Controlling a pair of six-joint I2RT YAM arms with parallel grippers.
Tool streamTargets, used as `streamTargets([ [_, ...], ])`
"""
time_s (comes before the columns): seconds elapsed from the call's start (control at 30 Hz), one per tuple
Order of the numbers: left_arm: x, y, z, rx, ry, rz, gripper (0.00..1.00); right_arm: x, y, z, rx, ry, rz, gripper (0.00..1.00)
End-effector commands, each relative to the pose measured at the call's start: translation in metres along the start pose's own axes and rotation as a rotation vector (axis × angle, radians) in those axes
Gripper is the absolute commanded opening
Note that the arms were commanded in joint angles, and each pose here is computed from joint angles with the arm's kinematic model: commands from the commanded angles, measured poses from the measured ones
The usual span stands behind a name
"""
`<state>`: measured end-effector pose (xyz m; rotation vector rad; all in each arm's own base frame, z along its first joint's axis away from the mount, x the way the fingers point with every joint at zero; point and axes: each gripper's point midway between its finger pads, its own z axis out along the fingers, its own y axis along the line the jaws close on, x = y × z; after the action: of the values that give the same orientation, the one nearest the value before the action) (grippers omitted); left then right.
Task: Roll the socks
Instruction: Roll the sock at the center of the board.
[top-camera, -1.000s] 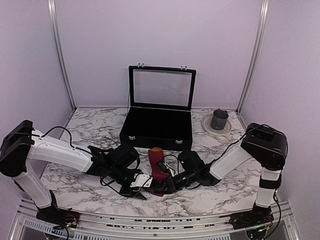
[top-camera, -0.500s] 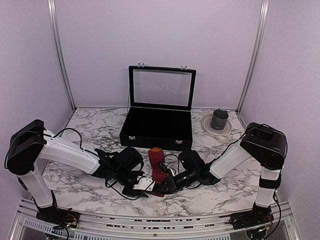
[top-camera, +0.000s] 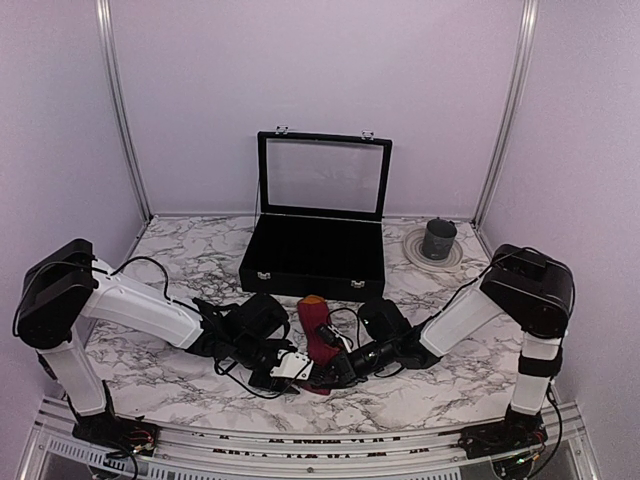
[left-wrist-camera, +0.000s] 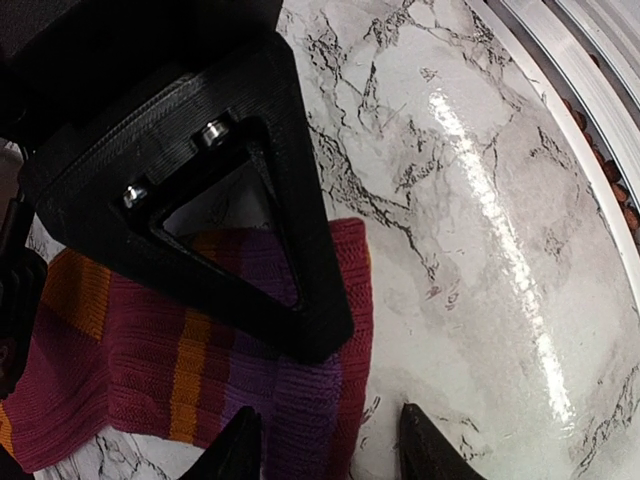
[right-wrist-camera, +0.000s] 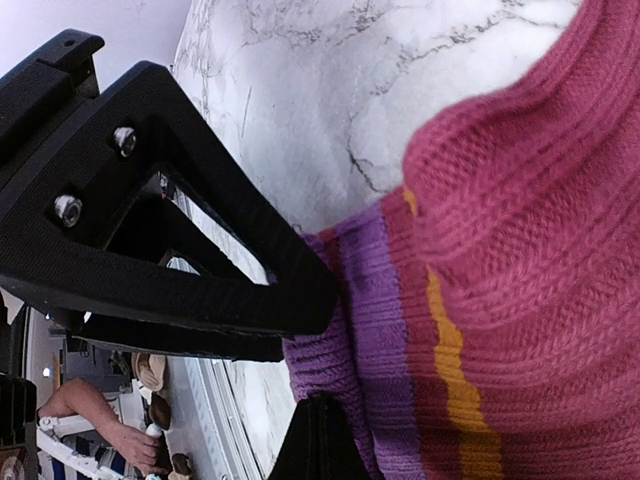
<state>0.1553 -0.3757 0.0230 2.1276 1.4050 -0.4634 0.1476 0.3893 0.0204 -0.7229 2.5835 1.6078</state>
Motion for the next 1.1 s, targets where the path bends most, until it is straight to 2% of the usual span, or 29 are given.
streamTargets([
  [0.0,-0.006,-0.006,-0.007,0.023,0.0,-0.006,0.49,0.045,-0.054,-0.003,0.167,0.105,0.204,0.0],
  [0.1,-0.012,-0.016,-0.014,0.059,-0.013,0.006,0.48,0.044,-0.054,-0.004,0.167,0.101,0.204,0.0],
  [0.2,-0.009,-0.015,-0.01,0.079,0.012,-0.003,0.39,0.042,-0.054,-0.004,0.168,0.099,0.204,0.0],
  [0.27,-0.005,-0.015,-0.003,0.079,0.026,-0.008,0.37,0.041,-0.052,-0.004,0.164,0.097,0.202,0.0],
  [0.4,-0.001,-0.012,0.005,0.069,0.04,-0.012,0.38,0.039,-0.05,-0.004,0.159,0.092,0.199,0.0],
  [0.53,0.005,-0.006,0.01,0.039,0.065,-0.004,0.45,0.041,-0.049,-0.005,0.156,0.095,0.197,0.0],
  [0.67,0.015,-0.01,0.016,0.058,0.101,-0.013,0.42,0.041,-0.047,-0.006,0.153,0.093,0.194,0.0],
  [0.73,0.02,-0.013,0.019,0.073,0.125,-0.021,0.36,0.04,-0.046,-0.008,0.148,0.087,0.188,0.0],
  [0.83,0.026,-0.021,0.02,0.12,0.156,-0.056,0.14,0.035,-0.042,-0.013,0.144,0.049,0.162,0.11],
  [0.9,0.027,-0.029,0.017,0.162,0.159,-0.087,0.06,0.027,-0.037,-0.02,0.151,-0.003,0.108,0.2],
  [1.07,0.016,-0.042,0.005,0.266,0.12,-0.202,0.01,-0.004,-0.009,-0.055,0.183,-0.223,-0.119,0.42],
])
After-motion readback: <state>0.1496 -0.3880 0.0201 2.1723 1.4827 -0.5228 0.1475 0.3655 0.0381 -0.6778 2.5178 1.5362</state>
